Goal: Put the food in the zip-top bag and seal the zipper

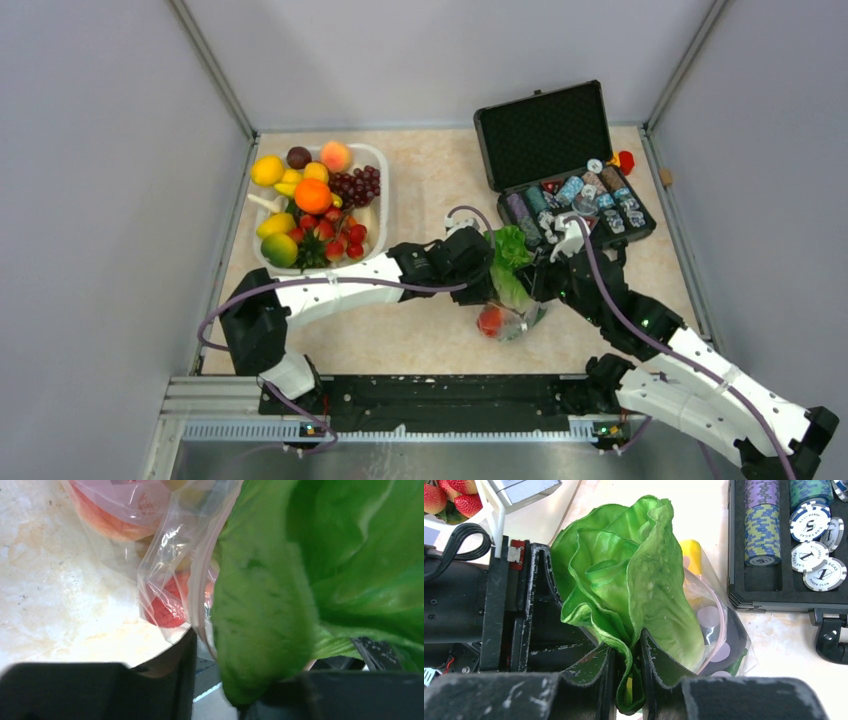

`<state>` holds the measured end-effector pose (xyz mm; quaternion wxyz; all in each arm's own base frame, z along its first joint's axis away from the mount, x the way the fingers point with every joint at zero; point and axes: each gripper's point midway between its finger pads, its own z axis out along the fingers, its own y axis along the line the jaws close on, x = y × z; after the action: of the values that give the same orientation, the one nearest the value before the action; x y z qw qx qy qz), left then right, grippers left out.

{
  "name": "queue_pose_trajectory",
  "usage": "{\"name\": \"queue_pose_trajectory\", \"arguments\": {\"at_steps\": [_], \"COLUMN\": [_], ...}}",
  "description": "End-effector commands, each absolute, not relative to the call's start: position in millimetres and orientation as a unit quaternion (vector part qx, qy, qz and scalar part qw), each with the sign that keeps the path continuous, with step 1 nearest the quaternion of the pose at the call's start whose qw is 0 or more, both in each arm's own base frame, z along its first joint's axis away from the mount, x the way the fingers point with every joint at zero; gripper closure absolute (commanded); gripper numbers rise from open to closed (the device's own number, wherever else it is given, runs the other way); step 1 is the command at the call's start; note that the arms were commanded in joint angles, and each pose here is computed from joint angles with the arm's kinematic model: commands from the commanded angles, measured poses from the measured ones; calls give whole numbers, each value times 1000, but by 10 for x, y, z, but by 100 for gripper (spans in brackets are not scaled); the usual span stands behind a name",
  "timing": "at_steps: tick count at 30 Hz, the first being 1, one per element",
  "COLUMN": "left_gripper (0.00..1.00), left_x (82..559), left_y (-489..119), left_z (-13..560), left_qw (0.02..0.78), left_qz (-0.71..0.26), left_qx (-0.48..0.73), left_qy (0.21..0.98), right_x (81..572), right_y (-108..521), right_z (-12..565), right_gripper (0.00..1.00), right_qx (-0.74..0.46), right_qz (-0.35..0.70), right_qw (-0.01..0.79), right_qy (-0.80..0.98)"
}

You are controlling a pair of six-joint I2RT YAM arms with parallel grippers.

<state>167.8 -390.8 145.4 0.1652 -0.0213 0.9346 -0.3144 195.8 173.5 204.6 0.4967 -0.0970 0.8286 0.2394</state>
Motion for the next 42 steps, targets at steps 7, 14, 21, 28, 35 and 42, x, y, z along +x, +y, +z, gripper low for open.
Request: {"name": "queue_pose_trajectory", "arguments": {"at_steps": [7, 14, 21, 28, 35, 42], "left_gripper": [100, 100, 100, 100, 100, 100], "left_x": [1827, 2150, 2335, 2504, 2590, 2597], "left_y": [-3953, -3656, -3451, -3211, -3199, -3204], "left_z": [1645, 2322, 3156, 3445, 3810, 3772], "left_qw": [221, 382, 467, 496, 520, 515], "left_qz": [-327, -351, -431, -458, -482, -488], "left_qx": [7, 26, 26, 1, 13, 11], "left_qy": [919, 855, 772, 737, 705, 704], "right_x": [1975, 1729, 1552, 1687, 2187, 2368], "right_y": [1800, 2026, 2282, 2345, 2155, 2295], "right_z": [2249, 2404, 2742, 2841, 3151, 3240], "right_gripper": [83, 83, 83, 74, 59, 43], "right_qx": [-95, -170, -260, -315, -243, -223], "right_qz": [266, 340, 405, 346, 236, 227], "right_qw": [520, 511, 539, 572, 614, 598], "right_qy": [806, 771, 691, 674, 713, 736]}}
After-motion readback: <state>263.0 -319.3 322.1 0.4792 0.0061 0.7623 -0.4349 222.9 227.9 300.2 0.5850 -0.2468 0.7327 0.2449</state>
